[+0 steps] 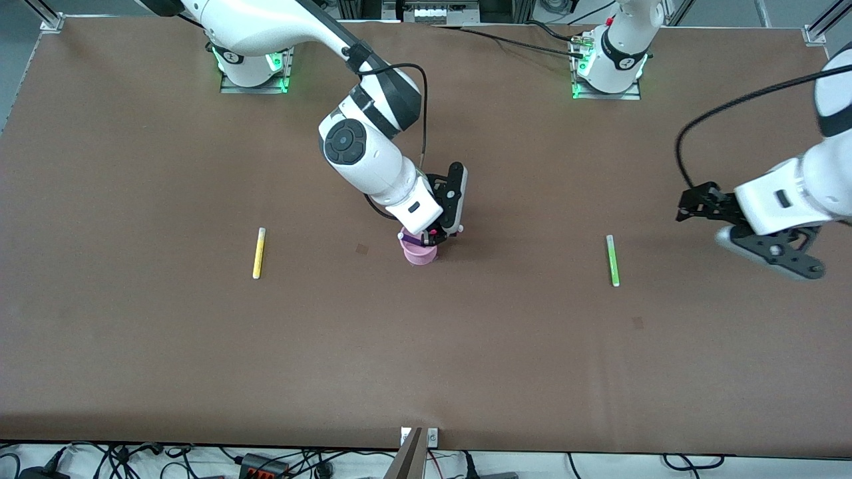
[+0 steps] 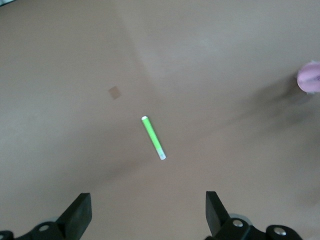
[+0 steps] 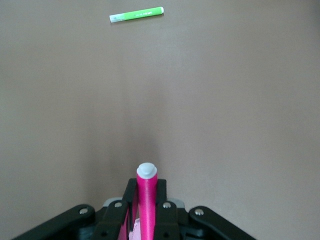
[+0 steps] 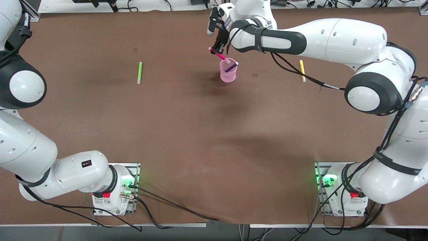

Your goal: Organize pens into pink holder with both arms

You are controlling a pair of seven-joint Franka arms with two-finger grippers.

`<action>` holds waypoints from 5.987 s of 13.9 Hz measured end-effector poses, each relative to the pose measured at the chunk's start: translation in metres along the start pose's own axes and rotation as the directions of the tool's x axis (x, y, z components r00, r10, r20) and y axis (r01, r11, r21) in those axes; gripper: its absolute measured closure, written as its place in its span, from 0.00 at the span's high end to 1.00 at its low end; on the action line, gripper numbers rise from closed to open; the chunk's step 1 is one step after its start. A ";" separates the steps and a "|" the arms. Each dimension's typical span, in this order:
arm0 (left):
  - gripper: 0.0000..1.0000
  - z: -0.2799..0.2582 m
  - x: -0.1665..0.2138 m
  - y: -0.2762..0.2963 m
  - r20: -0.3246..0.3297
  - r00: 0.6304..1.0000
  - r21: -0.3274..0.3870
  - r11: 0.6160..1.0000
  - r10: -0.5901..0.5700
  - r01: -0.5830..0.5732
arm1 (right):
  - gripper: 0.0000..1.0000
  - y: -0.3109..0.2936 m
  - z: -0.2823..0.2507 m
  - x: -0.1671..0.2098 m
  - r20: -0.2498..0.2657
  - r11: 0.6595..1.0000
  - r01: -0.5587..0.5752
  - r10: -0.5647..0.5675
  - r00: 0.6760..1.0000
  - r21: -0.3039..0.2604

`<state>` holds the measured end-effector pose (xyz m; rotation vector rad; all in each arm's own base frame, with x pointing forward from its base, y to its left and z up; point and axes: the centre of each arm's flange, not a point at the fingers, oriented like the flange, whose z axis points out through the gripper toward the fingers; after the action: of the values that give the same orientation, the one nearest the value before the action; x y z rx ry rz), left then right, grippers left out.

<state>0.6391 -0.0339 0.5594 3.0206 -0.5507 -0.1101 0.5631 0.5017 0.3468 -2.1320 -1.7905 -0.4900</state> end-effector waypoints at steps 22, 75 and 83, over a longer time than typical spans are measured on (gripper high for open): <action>1.00 -0.028 -0.097 0.026 -0.082 0.961 0.078 0.960 -0.262 0.269 | 0.18 0.000 0.036 -0.017 0.011 1.000 0.005 -0.005 1.000 0.013; 1.00 -0.027 -0.098 0.026 -0.079 0.961 0.077 0.960 -0.265 0.270 | 0.18 0.015 0.039 -0.032 -0.008 1.000 -0.017 0.017 1.000 -0.010; 1.00 -0.027 -0.098 0.026 -0.075 0.961 0.077 0.960 -0.265 0.270 | 0.18 0.002 0.047 -0.028 0.001 1.000 0.000 0.000 1.000 0.006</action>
<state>0.5408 -0.0217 0.5940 3.1533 -0.1412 -0.0033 0.5633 0.4981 0.2923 -2.1292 -1.7905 -0.4831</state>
